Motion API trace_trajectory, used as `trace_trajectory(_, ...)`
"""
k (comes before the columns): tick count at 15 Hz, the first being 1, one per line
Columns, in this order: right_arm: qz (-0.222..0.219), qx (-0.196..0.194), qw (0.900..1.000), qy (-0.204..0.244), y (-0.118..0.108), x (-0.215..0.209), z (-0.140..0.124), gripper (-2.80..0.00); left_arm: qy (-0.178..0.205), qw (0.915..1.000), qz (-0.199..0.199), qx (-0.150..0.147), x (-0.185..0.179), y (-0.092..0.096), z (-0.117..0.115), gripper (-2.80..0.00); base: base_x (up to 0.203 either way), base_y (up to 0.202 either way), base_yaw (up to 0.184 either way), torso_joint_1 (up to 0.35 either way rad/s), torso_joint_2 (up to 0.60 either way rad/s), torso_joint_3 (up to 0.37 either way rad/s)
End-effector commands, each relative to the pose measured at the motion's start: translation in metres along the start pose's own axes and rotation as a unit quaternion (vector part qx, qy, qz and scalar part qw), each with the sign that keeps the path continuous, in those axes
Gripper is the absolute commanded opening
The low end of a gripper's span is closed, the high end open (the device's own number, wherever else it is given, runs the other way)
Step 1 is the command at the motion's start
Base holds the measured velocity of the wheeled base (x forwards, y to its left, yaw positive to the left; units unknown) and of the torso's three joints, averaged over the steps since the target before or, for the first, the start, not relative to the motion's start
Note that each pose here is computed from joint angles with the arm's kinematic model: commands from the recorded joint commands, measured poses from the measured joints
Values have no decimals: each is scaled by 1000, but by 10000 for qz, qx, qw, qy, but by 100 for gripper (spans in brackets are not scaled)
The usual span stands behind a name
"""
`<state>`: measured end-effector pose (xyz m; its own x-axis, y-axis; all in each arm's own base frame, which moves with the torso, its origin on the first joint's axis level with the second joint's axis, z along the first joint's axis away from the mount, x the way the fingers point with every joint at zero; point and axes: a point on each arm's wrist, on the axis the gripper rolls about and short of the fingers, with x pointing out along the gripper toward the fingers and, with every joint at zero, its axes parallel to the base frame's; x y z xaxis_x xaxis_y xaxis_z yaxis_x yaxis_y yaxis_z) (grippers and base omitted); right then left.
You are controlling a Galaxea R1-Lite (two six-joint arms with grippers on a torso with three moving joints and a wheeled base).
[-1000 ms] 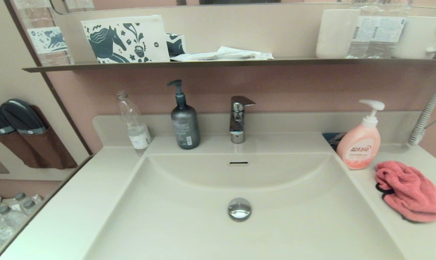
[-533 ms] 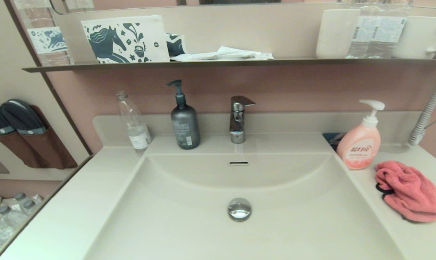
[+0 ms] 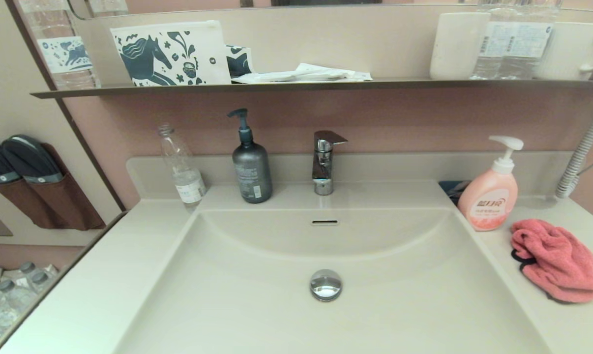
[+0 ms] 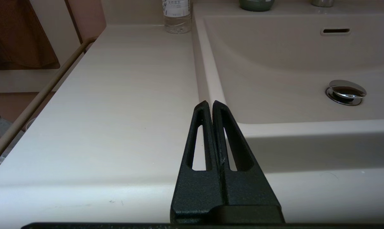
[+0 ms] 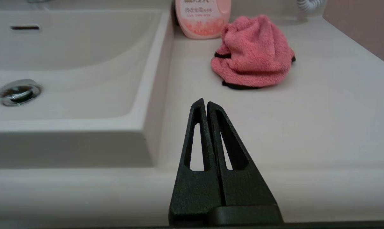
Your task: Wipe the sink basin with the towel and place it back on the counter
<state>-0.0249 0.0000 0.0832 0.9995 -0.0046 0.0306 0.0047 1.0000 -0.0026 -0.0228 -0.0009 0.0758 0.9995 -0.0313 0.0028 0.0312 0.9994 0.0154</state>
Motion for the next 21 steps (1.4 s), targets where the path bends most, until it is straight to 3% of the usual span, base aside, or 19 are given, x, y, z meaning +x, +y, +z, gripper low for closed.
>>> trace_trajectory(1,-67,-111,9998,116,0,2,-7,-280,6,10000,2,0,0,0,0,-280,0,0,0,0,0,0)
trace_trajectory(21,-62,66,9999,148,0,2,-8,-280,6,10000,3,0,0,0,0,-280,0,0,0,0,0,0)
